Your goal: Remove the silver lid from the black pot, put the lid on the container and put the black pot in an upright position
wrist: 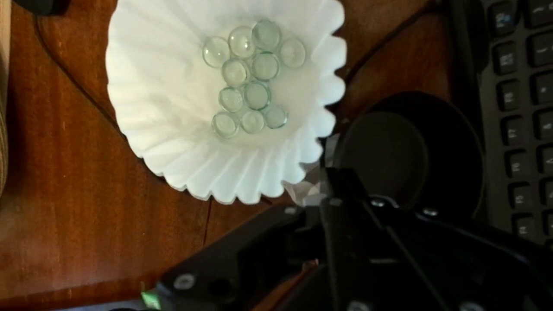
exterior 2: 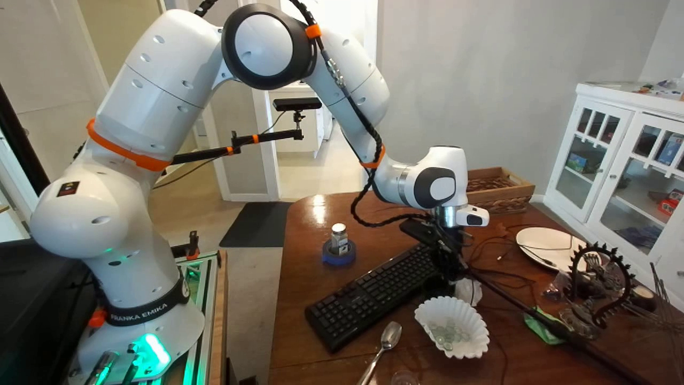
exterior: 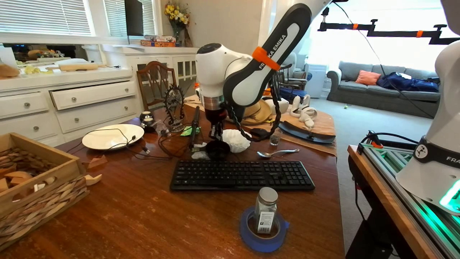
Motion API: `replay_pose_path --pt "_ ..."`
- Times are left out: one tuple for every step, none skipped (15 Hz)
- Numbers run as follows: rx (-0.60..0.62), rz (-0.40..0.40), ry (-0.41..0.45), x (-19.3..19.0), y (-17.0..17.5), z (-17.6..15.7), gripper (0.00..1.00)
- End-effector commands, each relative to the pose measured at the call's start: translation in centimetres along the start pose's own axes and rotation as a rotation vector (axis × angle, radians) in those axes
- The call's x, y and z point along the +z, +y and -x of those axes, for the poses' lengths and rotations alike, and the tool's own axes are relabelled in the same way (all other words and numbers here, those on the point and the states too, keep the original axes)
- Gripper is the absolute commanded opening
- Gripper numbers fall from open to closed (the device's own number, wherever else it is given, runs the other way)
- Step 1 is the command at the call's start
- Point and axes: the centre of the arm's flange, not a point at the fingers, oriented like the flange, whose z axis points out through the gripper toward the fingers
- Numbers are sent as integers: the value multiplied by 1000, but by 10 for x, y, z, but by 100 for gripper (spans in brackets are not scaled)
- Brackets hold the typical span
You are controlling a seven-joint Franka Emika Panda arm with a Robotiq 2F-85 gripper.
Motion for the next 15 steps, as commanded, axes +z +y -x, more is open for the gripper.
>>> replay_pose_path --pt "5 -7 14 -6 -4 -4 0" --pt "2 -12 17 -8 -4 -4 1" --pt "-2 -18 23 -12 -5 -4 0" --pt "-11 -34 32 -19 -4 -4 1" --pt "-21 -48 42 -25 -5 -4 1" --pt "-35 -77 56 -33 -4 -4 1" --pt "-46 -111 70 -39 -6 -4 1" --pt "-67 -153 83 -46 -8 -5 1" --pt "-89 -199 88 -49 -14 -6 1" --pt "-114 -237 92 -52 -21 -6 1" --pt "-144 -283 92 -54 -33 -6 1" --pt "-170 -324 93 -56 -43 -4 1" --pt "-200 -358 95 -57 -59 -4 1" --pt "-231 -377 94 -58 -76 -3 1" --pt "-259 -396 100 -60 -95 -1 1"
